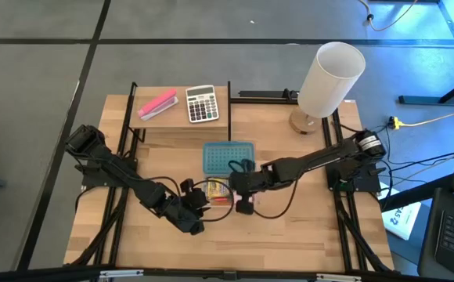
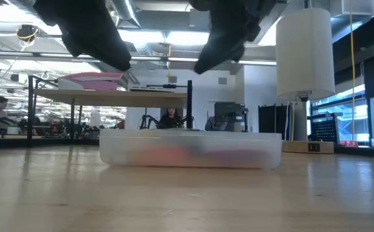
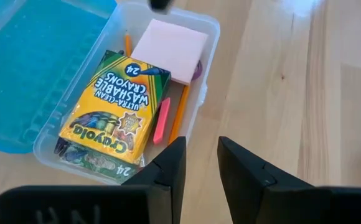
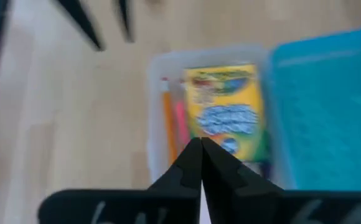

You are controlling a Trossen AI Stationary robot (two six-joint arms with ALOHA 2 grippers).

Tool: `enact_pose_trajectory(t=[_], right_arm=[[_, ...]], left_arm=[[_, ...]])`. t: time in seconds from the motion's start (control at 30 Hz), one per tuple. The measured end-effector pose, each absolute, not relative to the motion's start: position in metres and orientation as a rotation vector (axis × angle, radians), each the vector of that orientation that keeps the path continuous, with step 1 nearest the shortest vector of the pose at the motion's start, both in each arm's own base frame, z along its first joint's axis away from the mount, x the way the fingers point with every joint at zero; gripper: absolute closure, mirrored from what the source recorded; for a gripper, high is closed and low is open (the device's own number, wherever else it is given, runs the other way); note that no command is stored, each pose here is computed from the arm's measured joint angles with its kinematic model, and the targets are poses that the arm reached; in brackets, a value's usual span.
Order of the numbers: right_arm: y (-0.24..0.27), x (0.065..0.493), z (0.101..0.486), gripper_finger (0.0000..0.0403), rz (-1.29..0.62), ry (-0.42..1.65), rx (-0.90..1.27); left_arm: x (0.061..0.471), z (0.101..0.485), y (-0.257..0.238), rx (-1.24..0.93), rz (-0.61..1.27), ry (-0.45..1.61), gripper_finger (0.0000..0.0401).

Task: Pack school essentials
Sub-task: Close the blue supply box

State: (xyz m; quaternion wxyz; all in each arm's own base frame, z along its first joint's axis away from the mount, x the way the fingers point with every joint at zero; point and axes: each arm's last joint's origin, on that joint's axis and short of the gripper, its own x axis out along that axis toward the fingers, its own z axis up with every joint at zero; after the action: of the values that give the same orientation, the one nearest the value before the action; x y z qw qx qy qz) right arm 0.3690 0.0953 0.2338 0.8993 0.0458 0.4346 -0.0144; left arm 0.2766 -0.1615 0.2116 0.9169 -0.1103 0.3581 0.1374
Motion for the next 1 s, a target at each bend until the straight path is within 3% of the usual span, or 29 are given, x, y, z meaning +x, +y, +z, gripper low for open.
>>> enact_pose_trajectory(t=[0.3,0.5,0.6,0.73,1.0], right_arm=[[0.064,0.340,0.263,0.0397,-0.339,0.933,0.185],[0.033,0.318,0.278,0.0399,-0.508,0.982,0.299],[0.016,0.310,0.281,0.0399,-0.584,1.013,0.333],[-0.007,0.308,0.282,0.0400,-0.558,1.052,0.330],[-0.059,0.296,0.262,0.0401,-0.328,1.175,0.328]], left_arm=[[0.284,0.206,-0.134,-0.291,0.375,0.826,0.0323],[0.285,0.201,-0.109,-0.310,0.421,0.957,0.0386],[0.281,0.205,-0.097,-0.309,0.466,0.985,0.0396],[0.275,0.221,-0.080,-0.335,0.505,0.964,0.0400],[0.258,0.248,-0.037,-0.417,0.491,1.005,0.0401]])
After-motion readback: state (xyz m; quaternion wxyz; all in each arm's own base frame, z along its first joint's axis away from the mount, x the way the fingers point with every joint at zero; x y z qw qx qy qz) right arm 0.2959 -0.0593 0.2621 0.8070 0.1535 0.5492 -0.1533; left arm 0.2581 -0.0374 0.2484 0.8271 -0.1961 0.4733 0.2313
